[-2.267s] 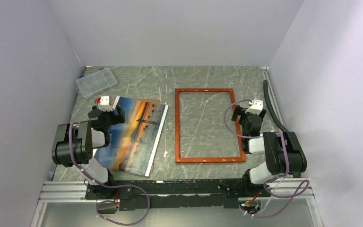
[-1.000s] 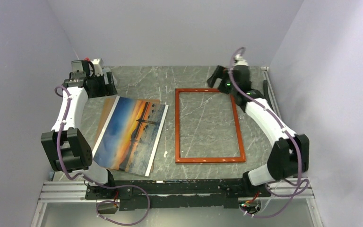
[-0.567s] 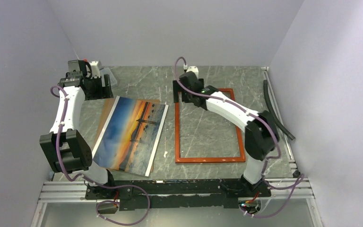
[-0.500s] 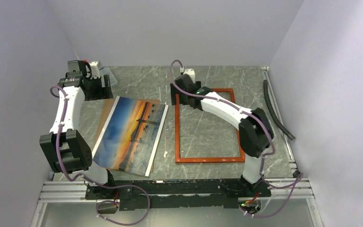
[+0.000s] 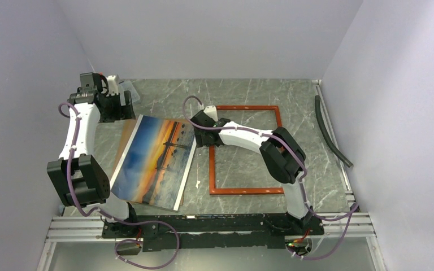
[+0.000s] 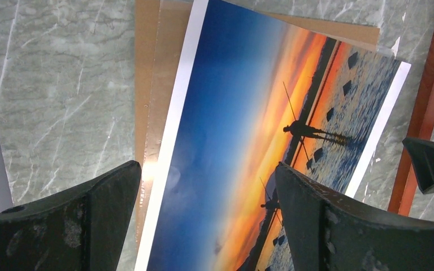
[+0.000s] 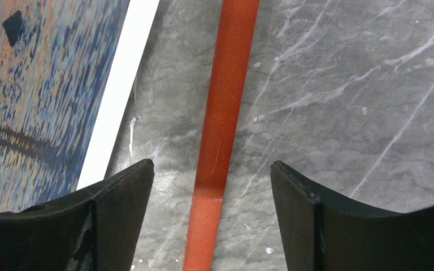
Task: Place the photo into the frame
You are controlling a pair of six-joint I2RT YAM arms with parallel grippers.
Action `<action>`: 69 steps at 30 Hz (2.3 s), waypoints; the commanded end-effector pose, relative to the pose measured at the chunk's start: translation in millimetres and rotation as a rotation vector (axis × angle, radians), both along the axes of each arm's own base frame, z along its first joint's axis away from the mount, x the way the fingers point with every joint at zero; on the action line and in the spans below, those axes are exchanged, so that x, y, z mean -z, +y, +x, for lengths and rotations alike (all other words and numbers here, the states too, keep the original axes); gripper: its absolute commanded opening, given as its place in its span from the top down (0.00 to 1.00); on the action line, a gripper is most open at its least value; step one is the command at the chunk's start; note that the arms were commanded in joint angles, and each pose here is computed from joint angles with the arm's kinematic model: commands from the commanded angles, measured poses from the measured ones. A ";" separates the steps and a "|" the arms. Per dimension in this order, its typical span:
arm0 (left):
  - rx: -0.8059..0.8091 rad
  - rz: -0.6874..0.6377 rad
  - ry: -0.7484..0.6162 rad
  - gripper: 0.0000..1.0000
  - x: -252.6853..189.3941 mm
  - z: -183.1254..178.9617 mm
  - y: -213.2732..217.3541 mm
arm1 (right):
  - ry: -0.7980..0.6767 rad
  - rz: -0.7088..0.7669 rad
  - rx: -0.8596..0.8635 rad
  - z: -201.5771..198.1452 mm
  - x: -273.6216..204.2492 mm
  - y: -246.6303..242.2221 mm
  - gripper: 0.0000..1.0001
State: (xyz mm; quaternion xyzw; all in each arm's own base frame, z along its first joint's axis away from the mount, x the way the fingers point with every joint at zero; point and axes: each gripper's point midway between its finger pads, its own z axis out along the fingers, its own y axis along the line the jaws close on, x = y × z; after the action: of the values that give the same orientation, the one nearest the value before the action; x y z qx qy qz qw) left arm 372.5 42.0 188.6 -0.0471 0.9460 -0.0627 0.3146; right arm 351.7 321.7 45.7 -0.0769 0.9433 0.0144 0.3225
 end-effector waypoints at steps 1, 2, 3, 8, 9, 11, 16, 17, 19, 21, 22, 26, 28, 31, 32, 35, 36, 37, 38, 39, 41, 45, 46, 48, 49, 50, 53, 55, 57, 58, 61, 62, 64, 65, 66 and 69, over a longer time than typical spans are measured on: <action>-0.010 -0.003 -0.031 0.06 -25.5 -2.8 0.7 | -0.003 0.019 0.047 0.9 10.8 3.9 0.24; -0.010 0.002 -0.028 0.06 -26.1 -3.1 1.4 | 0.004 0.017 0.047 -0.7 15.5 4.0 0.26; -0.011 0.009 -0.026 0.06 -26.7 -3.8 2.8 | 0.009 0.016 0.045 -2.2 19.7 5.0 0.29; 0.005 0.027 -0.015 0.06 -26.0 -10.0 3.9 | 0.034 0.003 0.047 -6.2 38.1 7.0 0.37; 0.008 0.030 -0.010 0.06 -25.4 -11.6 4.1 | 0.034 0.003 0.053 -5.7 39.0 6.8 0.39; 0.009 0.038 -0.002 0.06 -24.9 -14.3 4.9 | 0.030 0.008 0.054 -5.3 37.4 7.8 0.46; 0.033 0.017 -0.002 0.06 -25.5 -18.9 -1.1 | 0.005 0.039 0.053 -2.3 11.0 13.3 0.78; 0.042 0.005 -0.002 0.06 -25.4 -19.5 -3.7 | -0.002 0.056 0.054 -0.6 -0.6 16.0 0.82; 0.059 -0.019 0.004 0.06 -23.4 -20.6 -9.0 | -0.012 0.098 0.049 0.3 -28.2 22.8 0.86; 0.081 -0.041 0.015 0.06 -19.9 -22.1 -14.1 | -0.028 0.168 0.039 2.1 -66.1 33.4 0.89; 0.089 -0.045 0.020 0.06 -18.0 -22.5 -15.4 | -0.034 0.199 0.035 1.7 -83.5 36.9 0.91; 0.122 -0.076 0.028 0.06 -12.0 -24.7 -24.9 | -0.068 0.353 0.009 -2.4 -155.4 50.4 0.92; 0.147 -0.089 0.031 0.06 -9.7 -26.5 -33.4 | -0.073 0.423 0.000 -5.5 -184.3 55.3 0.92; 0.192 -0.099 0.033 0.06 -9.0 -30.3 -49.9 | -0.056 0.525 -0.017 -8.7 -216.3 61.2 0.93; 0.209 -0.109 0.034 0.06 -9.6 -32.0 -57.4 | -0.042 0.566 -0.033 -11.4 -225.3 64.8 0.93; 0.272 -0.129 0.019 0.06 -16.1 -37.1 -83.5 | -0.011 0.676 -0.055 -14.3 -248.4 69.0 0.93; 0.292 -0.132 0.012 0.06 -18.9 -38.7 -91.6 | 0.000 0.712 -0.062 -14.8 -255.4 70.2 0.93; 0.312 -0.134 -0.001 0.06 -23.0 -40.0 -99.4 | 0.011 0.747 -0.075 -16.1 -262.7 71.7 0.93; 0.325 -0.139 -0.015 0.06 -27.4 -41.0 -104.7 | 0.019 0.782 -0.084 -16.5 -271.2 71.5 0.93; 0.343 -0.145 -0.029 0.06 -32.3 -42.0 -111.1 | 0.028 0.810 -0.090 -16.3 -277.4 71.6 0.93; 0.383 -0.166 -0.052 0.06 -43.1 -45.3 -124.4 | 0.048 0.869 -0.115 -18.6 -291.8 72.3 0.93; 0.432 -0.192 -0.096 0.06 -63.8 -49.8 -142.5 | 0.096 0.992 -0.148 -22.1 -314.9 71.9 0.93; 0.441 -0.197 -0.105 0.06 -68.3 -50.9 -146.6 | 0.102 1.018 -0.154 -23.0 -319.5 72.5 0.93; 0.458 -0.199 -0.123 0.06 -74.8 -52.8 -152.2 | 0.126 1.079 -0.165 -26.1 -326.4 75.4 0.93; 0.444 -0.214 -0.121 0.06 -76.7 -53.9 -154.8 | 0.140 1.117 -0.171 -26.8 -328.8 77.3 0.93; 0.441 -0.220 -0.123 0.06 -78.0 -54.4 -157.0 | 0.157 1.153 -0.176 -27.6 -330.9 78.8 0.93; 0.448 -0.227 -0.123 0.06 -79.3 -55.6 -161.9 | 0.170 1.260 -0.201 -28.5 -340.6 84.2 0.93; 0.453 -0.234 -0.126 0.06 -82.3 -55.7 -165.6 | 0.177 1.311 -0.209 -28.8 -344.7 84.5 0.93; 0.459 -0.242 -0.135 0.06 -86.6 -55.5 -170.1 | 0.187 1.364 -0.222 -29.3 -349.0 84.2 0.93; 0.463 -0.246 -0.140 0.06 -88.8 -55.3 -173.1 | 0.193 1.380 -0.221 -28.6 -348.2 83.3 0.93; 0.474 -0.256 -0.149 0.06 -95.8 -55.3 -181.9 | 0.198 1.412 -0.217 -26.9 -347.6 79.6 0.90; 0.478 -0.256 -0.153 0.06 -98.0 -55.2 -184.5 | 0.200 1.417 -0.216 -27.4 -345.7 78.5 0.87; 0.485 -0.263 -0.163 0.06 -102.5 -55.1 -190.3 | 0.201 1.422 -0.213 -26.7 -343.7 75.7 0.78; 0.490 -0.267 -0.169 0.06 -104.4 -55.1 -193.5 | 0.201 1.425 -0.213 -26.8 -343.7 74.7 0.73; 0.495 -0.272 -0.174 0.06 -105.7 -54.7 -197.1 | 0.201 1.429 -0.210 -25.7 -343.1 73.2 0.69; 0.509 -0.281 -0.185 0.06 -108.6 -53.5 -207.3 | 0.208 1.419 -0.209 -24.2 -342.1 71.1 0.58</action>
State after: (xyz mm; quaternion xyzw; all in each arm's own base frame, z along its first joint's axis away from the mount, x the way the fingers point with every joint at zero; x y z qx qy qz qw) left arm 314.4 -150.2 273.1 0.1510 0.8949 -0.2543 0.3341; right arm 340.8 399.0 329.0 0.1001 0.7694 0.6059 0.1758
